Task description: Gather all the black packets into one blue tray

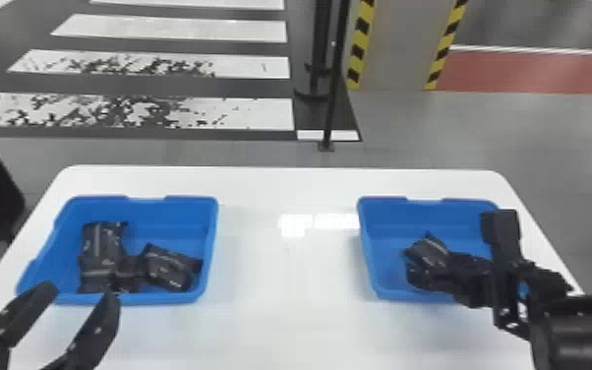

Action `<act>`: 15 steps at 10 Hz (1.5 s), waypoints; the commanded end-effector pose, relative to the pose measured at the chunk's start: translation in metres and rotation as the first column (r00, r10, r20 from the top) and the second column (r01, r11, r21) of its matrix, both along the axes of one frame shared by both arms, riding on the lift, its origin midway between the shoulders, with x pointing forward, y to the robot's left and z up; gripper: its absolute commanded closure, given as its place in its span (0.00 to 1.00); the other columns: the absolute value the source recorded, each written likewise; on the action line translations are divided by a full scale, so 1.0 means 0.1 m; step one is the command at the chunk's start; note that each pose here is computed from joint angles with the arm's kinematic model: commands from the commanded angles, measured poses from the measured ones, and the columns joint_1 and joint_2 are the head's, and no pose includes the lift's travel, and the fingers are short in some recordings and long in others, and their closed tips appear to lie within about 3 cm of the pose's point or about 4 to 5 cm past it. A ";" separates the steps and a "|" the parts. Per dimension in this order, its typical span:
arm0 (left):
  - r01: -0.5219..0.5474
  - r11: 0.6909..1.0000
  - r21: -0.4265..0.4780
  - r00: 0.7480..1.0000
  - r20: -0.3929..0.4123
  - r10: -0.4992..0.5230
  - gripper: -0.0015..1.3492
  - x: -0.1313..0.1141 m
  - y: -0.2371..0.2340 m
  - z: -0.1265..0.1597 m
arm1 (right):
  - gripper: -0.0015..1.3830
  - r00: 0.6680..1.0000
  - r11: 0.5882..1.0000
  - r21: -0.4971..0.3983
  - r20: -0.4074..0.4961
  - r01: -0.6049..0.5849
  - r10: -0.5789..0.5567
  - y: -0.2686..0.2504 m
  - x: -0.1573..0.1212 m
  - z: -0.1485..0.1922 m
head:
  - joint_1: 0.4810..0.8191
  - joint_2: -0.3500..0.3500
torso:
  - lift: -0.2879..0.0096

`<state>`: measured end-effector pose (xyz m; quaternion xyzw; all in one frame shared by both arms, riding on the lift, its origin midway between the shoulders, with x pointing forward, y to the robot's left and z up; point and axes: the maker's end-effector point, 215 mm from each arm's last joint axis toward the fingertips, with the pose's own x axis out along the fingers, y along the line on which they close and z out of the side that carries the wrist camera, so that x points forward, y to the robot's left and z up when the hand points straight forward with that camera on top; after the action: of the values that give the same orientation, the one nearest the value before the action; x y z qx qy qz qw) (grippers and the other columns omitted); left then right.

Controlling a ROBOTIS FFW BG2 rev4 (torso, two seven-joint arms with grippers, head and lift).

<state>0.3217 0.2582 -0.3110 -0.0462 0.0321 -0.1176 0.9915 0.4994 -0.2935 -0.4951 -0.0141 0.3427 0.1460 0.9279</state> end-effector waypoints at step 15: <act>0.026 0.999 -0.028 1.000 -0.005 -0.026 0.32 0.06 -0.11 -0.05 | 0.87 0.989 0.987 -0.137 -0.105 0.088 -0.103 -0.72 0.14 -0.23 | 0.63 0.28 | 0.60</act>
<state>0.3274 0.2480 -0.3163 -0.0588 0.0344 -0.1293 0.9893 0.5124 -0.3651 -0.5189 -0.0528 0.4067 0.0793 0.9086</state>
